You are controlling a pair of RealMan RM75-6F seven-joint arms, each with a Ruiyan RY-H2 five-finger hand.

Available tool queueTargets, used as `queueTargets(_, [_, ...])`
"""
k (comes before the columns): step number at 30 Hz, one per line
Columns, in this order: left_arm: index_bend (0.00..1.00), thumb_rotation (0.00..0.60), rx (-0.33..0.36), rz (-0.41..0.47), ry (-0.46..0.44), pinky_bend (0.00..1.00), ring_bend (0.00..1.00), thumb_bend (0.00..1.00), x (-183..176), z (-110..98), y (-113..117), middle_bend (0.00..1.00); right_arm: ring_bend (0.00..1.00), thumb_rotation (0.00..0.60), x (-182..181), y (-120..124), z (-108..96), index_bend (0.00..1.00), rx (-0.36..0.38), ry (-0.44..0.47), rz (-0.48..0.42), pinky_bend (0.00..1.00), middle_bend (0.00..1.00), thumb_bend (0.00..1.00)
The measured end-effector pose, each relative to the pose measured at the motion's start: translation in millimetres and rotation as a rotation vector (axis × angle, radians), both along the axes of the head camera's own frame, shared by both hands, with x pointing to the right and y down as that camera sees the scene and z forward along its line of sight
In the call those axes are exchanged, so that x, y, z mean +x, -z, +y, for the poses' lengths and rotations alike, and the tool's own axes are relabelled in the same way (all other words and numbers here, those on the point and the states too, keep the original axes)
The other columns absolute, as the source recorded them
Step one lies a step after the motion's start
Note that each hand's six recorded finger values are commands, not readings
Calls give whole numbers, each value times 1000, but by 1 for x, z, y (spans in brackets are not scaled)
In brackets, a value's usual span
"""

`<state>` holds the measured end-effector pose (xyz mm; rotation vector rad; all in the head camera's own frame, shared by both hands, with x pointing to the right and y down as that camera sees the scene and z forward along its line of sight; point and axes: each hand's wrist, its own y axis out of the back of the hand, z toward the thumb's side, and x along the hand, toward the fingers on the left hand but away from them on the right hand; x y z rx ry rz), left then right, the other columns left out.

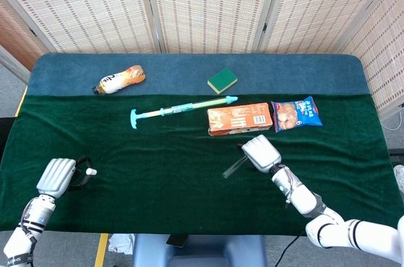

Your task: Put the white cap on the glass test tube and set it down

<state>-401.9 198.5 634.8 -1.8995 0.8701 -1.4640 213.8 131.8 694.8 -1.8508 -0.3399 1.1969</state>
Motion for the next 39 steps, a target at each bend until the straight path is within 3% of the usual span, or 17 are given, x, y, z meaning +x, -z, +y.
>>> queueTargets(7, [539, 600, 21, 155, 6, 868, 921, 455, 29, -15, 14, 993, 1000, 599, 0, 9, 4, 898, -63, -167, -135, 1000, 953, 816])
queueTargets(14, [544, 600, 83, 293, 15, 867, 920, 459, 57, -31, 33, 993, 1000, 600, -22, 6, 11, 907, -187, -330, -288, 1000, 957, 832])
queueTargets(21, [556, 600, 116, 388, 26, 868, 919, 461, 79, -36, 43, 994, 1000, 600, -51, 2, 18, 913, -272, -401, -379, 1000, 962, 836])
queueTargets(27, [556, 600, 147, 435, -4, 868, 918, 460, 98, -37, 51, 993, 1000, 600, -72, 0, 23, 913, -337, -447, -441, 1000, 962, 843])
queueTargets(39, [561, 600, 227, 425, -115, 867, 916, 461, 131, -37, 57, 993, 1000, 600, -108, 1, 25, 913, -403, -493, -519, 1000, 963, 852])
